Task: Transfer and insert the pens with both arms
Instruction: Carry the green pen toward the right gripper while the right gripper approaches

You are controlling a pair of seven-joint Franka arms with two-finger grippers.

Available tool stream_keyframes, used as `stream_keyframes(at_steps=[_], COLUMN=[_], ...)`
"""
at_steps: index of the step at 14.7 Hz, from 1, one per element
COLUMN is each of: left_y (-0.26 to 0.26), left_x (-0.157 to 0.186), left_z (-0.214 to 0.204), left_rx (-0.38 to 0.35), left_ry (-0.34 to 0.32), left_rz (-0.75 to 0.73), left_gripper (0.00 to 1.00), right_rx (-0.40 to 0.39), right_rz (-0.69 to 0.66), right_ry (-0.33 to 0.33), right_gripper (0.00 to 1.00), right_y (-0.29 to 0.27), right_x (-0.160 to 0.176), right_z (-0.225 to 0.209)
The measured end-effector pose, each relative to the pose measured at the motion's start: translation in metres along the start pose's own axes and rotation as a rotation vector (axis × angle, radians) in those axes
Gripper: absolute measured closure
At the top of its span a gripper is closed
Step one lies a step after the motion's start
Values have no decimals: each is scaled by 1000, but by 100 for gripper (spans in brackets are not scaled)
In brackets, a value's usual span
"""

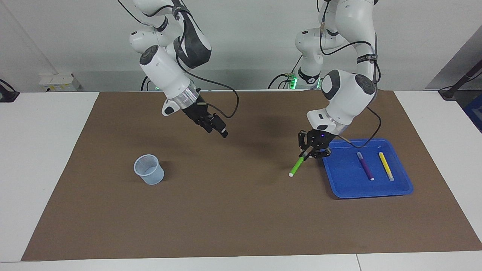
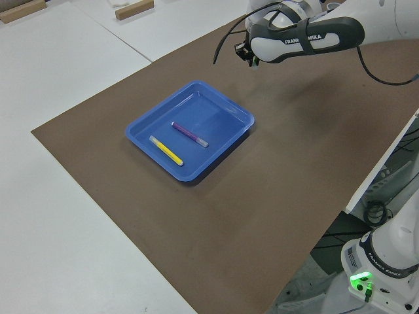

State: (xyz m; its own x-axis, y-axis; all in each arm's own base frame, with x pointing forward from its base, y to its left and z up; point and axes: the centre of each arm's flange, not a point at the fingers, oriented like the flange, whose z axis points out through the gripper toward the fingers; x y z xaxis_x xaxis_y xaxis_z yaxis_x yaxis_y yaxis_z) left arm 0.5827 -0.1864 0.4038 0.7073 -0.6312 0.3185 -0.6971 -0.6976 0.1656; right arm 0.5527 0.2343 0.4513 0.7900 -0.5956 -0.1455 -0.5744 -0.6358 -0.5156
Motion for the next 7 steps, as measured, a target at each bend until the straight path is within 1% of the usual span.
stream_keyframes(at_steps=[3,7], left_y=[17,47], left_x=[7,19], left_z=[5,11], left_rx=[-17,-76], left_ry=[-2,20], left_rz=[33,42], left_gripper=[82,82], right_rx=[27,63], right_rz=[-38,-92], right_ry=[32,68], right_gripper=[0,0], right_y=[-14,-32], right_x=[-1,-29], right_z=[22,55])
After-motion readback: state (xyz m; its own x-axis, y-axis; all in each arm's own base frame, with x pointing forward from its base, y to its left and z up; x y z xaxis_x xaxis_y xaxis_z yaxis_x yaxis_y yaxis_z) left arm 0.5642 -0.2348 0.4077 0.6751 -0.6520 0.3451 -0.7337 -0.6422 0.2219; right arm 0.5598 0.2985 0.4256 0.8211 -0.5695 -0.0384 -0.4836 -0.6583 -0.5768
